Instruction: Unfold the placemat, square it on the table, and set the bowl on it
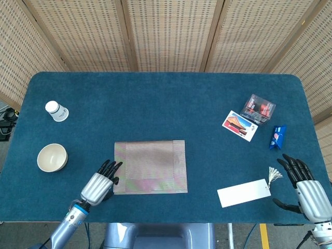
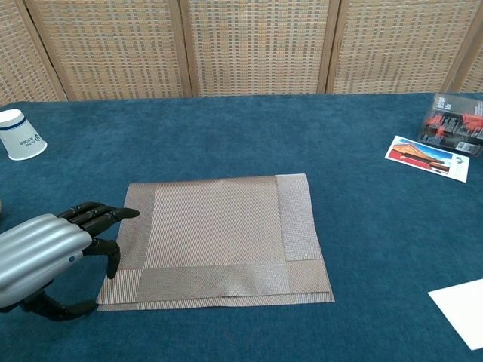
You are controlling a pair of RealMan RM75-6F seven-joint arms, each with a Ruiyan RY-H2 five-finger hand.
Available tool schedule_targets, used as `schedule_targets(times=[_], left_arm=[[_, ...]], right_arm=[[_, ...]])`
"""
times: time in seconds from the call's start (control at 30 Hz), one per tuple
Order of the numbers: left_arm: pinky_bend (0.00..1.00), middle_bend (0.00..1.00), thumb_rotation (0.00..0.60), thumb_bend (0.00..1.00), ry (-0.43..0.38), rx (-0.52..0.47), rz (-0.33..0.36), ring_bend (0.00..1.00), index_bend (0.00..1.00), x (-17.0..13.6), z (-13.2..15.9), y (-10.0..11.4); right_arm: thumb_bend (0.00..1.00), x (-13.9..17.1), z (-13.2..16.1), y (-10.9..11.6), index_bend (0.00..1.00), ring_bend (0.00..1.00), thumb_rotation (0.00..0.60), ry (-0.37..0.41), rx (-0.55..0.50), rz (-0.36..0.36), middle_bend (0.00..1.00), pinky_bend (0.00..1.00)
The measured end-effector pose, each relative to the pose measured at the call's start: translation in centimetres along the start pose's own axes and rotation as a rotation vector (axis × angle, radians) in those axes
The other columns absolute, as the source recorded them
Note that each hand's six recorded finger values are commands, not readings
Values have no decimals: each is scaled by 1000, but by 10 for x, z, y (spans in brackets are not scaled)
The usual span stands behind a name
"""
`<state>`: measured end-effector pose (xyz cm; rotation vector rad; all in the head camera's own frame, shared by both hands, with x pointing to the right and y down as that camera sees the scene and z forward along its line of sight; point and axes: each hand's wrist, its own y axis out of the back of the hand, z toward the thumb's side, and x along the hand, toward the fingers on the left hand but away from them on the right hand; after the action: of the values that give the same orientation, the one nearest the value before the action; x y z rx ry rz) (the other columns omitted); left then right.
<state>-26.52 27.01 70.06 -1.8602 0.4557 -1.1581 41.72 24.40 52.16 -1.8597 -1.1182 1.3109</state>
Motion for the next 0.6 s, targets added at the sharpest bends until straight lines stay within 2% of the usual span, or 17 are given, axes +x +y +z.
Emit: schedule_targets(times=[0.43,0.6], left_arm=[[0,0,600,271,-2,-5,4,0,474,8,11,-2],[0,0,600,337,1,-4,4,0,476,8,11,-3]], right_arm=[[64,0,0,-1,87,0,600,1,1,4,0,0],[65,0,0,-1,87,0,600,1,1,5,0,0]])
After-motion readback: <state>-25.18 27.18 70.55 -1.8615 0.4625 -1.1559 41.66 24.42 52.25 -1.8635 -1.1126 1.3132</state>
